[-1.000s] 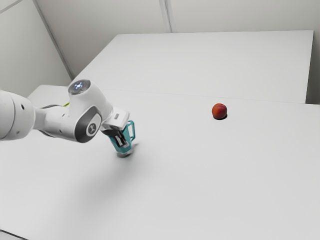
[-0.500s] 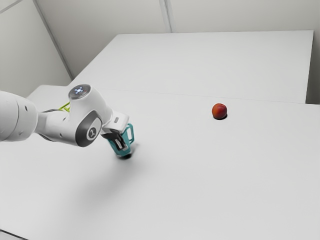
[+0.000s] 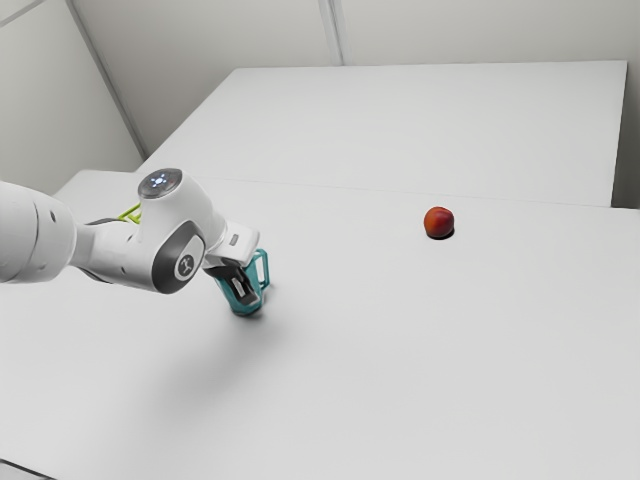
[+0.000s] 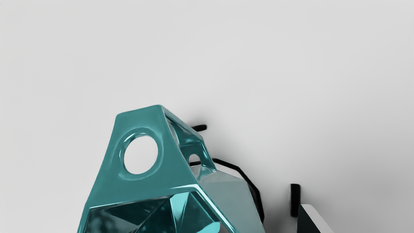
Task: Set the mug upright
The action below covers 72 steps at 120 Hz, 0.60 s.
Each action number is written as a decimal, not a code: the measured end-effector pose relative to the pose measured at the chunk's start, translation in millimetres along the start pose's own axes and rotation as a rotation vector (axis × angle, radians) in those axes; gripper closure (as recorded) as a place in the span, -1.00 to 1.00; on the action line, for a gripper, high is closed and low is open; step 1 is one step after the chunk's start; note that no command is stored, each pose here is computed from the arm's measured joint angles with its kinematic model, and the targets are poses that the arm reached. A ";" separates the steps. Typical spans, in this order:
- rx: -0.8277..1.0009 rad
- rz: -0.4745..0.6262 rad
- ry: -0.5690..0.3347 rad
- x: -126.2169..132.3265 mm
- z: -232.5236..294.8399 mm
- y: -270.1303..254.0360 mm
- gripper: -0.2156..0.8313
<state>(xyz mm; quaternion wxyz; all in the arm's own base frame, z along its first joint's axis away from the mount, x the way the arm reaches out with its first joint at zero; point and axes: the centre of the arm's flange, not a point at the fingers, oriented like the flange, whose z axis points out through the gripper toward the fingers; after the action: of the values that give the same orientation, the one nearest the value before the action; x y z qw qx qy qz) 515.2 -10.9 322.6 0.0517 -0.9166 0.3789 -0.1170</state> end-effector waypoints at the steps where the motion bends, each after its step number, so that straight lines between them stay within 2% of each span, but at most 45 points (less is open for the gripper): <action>1: 0.000 0.000 0.000 0.0 -0.1 -0.1 0.35; 29: 0.009 -0.002 0.010 1.3 -6.4 -4.0 0.15; 72: 0.023 -0.002 0.034 5.3 -36.6 -6.3 0.04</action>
<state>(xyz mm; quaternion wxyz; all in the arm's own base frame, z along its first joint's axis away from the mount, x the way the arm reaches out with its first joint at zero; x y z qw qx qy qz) 513.8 -10.4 360.1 0.0556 -0.9141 0.3776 -0.1372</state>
